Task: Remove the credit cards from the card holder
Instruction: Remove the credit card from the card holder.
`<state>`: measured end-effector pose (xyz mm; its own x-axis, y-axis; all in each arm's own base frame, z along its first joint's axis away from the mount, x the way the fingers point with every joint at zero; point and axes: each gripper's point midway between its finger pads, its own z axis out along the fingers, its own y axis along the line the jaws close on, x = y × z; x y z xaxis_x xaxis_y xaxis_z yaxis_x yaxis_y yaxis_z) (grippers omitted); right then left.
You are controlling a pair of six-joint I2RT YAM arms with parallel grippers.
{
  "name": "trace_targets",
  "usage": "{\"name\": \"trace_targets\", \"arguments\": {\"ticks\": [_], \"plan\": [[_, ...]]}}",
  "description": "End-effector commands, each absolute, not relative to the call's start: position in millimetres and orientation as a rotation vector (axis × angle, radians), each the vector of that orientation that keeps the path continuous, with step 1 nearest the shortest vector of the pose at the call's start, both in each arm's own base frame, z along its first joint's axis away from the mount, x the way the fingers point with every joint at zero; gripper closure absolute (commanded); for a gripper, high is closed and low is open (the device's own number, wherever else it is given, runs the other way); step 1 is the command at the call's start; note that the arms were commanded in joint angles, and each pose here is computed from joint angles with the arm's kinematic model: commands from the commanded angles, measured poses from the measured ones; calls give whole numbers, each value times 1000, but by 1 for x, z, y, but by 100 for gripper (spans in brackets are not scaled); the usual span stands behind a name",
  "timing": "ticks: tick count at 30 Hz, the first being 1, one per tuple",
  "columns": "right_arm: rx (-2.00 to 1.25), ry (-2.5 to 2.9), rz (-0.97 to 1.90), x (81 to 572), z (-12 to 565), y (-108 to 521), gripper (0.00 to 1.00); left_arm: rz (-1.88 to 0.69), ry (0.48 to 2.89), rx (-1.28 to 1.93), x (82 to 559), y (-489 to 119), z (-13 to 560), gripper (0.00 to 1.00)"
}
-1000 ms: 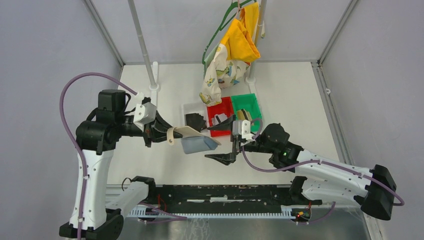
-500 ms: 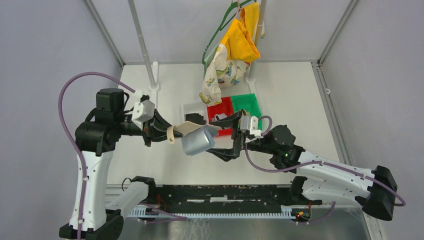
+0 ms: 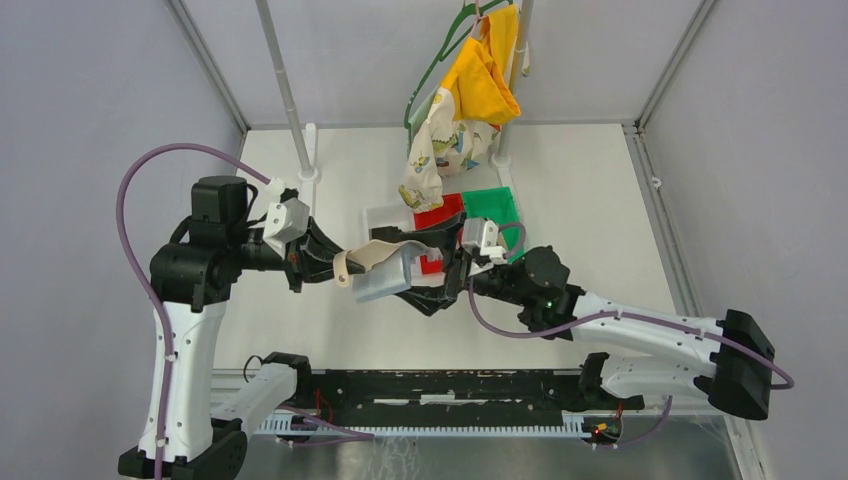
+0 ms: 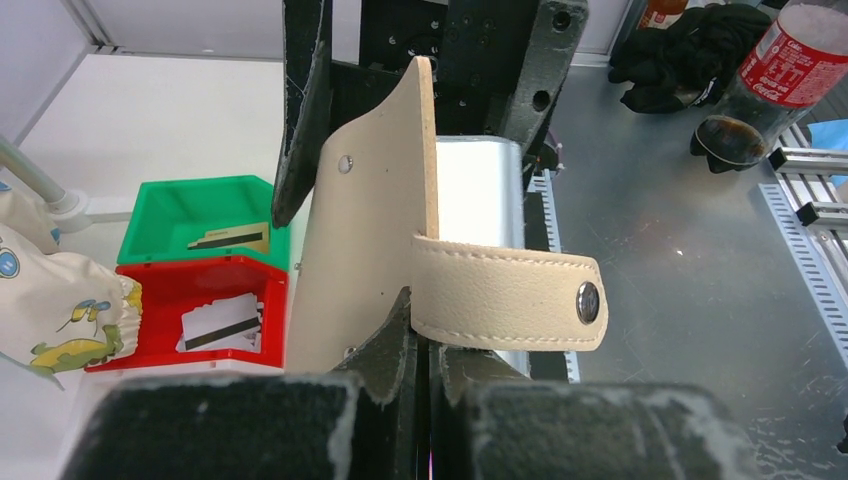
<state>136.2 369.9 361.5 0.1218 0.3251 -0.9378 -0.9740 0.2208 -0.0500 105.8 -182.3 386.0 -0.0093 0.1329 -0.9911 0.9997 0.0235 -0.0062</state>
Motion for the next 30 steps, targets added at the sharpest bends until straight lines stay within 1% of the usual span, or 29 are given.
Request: {"name": "trace_targets", "arguments": {"ticks": [1,3,8,10,12,14,16,17,19,21,22,24,26,27,29,30], "plan": [[-842,861,1149,133,415,381,5,-1213,1267,1281,90,-185,400,98],[-892,834,1153,128,418,386,2,-1220,1267,1279,88,-185,401,98],[-999,800,1081,125,423,391,2,-1245,1271,1272,85,-185,400,98],[-1044,784,1082,120,425,392,5,-1249,1275,1269,85,-185,400,98],[-1079,782,1096,116,426,394,11,-1252,1272,1270,85,-185,401,98],[-1107,780,1119,111,424,395,19,-1259,1265,1272,84,-185,401,98],[-1130,793,1135,109,420,398,30,-1267,1265,1270,83,-186,403,98],[-1145,801,1143,107,417,400,37,-1268,1265,1270,83,-186,403,98],[-1147,822,1153,108,414,400,48,-1268,1261,1270,82,-185,405,98],[-1137,847,1157,110,411,400,50,-1263,1254,1274,81,-185,406,98],[-1134,849,1160,110,411,401,54,-1262,1252,1275,80,-185,406,98],[-1131,849,1172,110,411,401,63,-1259,1258,1273,81,-185,406,98],[-1128,844,1187,108,413,400,75,-1249,1267,1271,82,-185,405,98],[-1122,840,1191,108,415,399,81,-1242,1267,1272,83,-185,404,97],[-1111,837,1194,108,418,396,88,-1213,1271,1272,86,-184,403,89],[-1112,840,1194,108,418,395,92,-1197,1268,1275,88,-184,403,84]]}}
